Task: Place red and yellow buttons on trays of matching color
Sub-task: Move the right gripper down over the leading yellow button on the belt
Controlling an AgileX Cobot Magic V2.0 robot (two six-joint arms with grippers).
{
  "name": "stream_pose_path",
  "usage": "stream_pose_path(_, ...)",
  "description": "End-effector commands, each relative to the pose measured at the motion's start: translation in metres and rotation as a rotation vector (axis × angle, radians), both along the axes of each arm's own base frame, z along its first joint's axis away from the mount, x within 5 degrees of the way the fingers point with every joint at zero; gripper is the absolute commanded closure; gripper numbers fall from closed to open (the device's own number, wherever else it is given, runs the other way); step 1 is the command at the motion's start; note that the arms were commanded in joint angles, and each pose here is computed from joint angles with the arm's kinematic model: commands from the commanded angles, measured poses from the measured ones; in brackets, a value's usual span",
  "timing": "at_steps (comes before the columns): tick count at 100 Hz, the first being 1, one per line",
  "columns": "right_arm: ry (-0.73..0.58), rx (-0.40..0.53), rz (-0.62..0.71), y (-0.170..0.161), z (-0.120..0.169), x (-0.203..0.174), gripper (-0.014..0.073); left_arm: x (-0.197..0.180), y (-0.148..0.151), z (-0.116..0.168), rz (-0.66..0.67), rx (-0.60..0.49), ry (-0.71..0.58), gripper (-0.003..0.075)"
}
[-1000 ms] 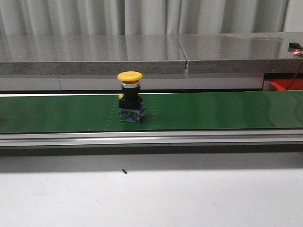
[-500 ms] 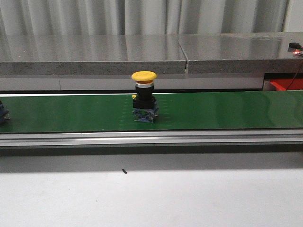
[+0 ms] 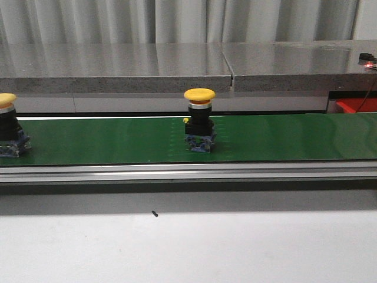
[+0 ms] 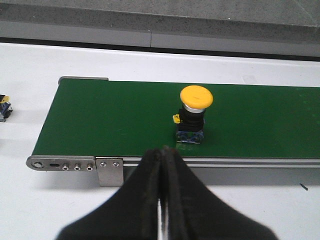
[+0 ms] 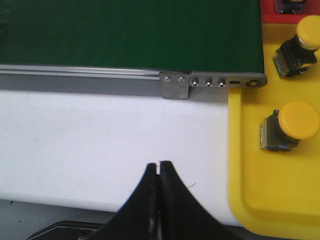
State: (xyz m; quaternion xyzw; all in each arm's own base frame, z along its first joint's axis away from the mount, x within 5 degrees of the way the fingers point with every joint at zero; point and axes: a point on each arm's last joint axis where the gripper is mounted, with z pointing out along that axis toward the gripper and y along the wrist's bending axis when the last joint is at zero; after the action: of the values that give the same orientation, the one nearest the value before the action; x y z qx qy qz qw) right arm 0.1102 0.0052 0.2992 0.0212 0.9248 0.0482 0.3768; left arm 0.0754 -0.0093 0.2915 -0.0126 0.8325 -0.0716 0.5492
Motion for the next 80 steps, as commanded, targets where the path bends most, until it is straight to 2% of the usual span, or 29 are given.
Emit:
stream_pose_path(1,-0.029,-0.004,0.005,0.0,0.021,0.019,0.0686,0.002,0.0,0.014,0.011,-0.023,-0.088,0.0741)
stream_pose_path(11,0.031,-0.003,0.009,-0.001,0.027,0.038,0.0686,0.002,0.0,0.014,0.011,-0.023,-0.088,0.0741)
stream_pose_path(24,0.028,-0.003,0.024,0.001,0.043,0.063,0.0686,0.002,0.0,0.014,0.011,-0.023,-0.088,0.0741)
stream_pose_path(37,0.043,-0.004,0.106,0.016,0.058,0.086,0.068,0.002,0.0,0.014,0.011,-0.023,-0.088,0.0741)
stream_pose_path(42,0.058,-0.006,0.142,0.024,0.063,0.094,0.0649,0.002,0.0,0.014,0.011,-0.023,-0.088,0.0741)
stream_pose_path(47,0.073,-0.008,0.176,0.032,0.066,0.103,0.0576,0.002,0.0,0.014,0.011,-0.023,-0.088,0.0741)
stream_pose_path(52,0.08,-0.009,0.208,0.04,0.069,0.112,0.0467,0.002,0.0,0.014,0.011,-0.023,-0.088,0.0741)
stream_pose_path(64,0.102,-0.007,0.272,0.061,0.069,0.13,0.0114,0.002,0.0,0.014,0.011,-0.023,-0.088,0.0741)
stream_pose_path(70,0.117,0.0,0.29,0.071,0.068,0.138,-0.0005,0.002,0.0,0.014,0.011,-0.023,-0.088,0.0741)
stream_pose_path(75,0.137,0.011,0.292,0.078,0.066,0.144,-0.0046,0.002,0.0,0.014,0.011,-0.023,-0.088,0.0741)
stream_pose_path(80,0.148,0.023,0.299,0.086,0.065,0.149,-0.0039,0.002,0.0,0.014,0.011,-0.023,-0.088,0.0741)
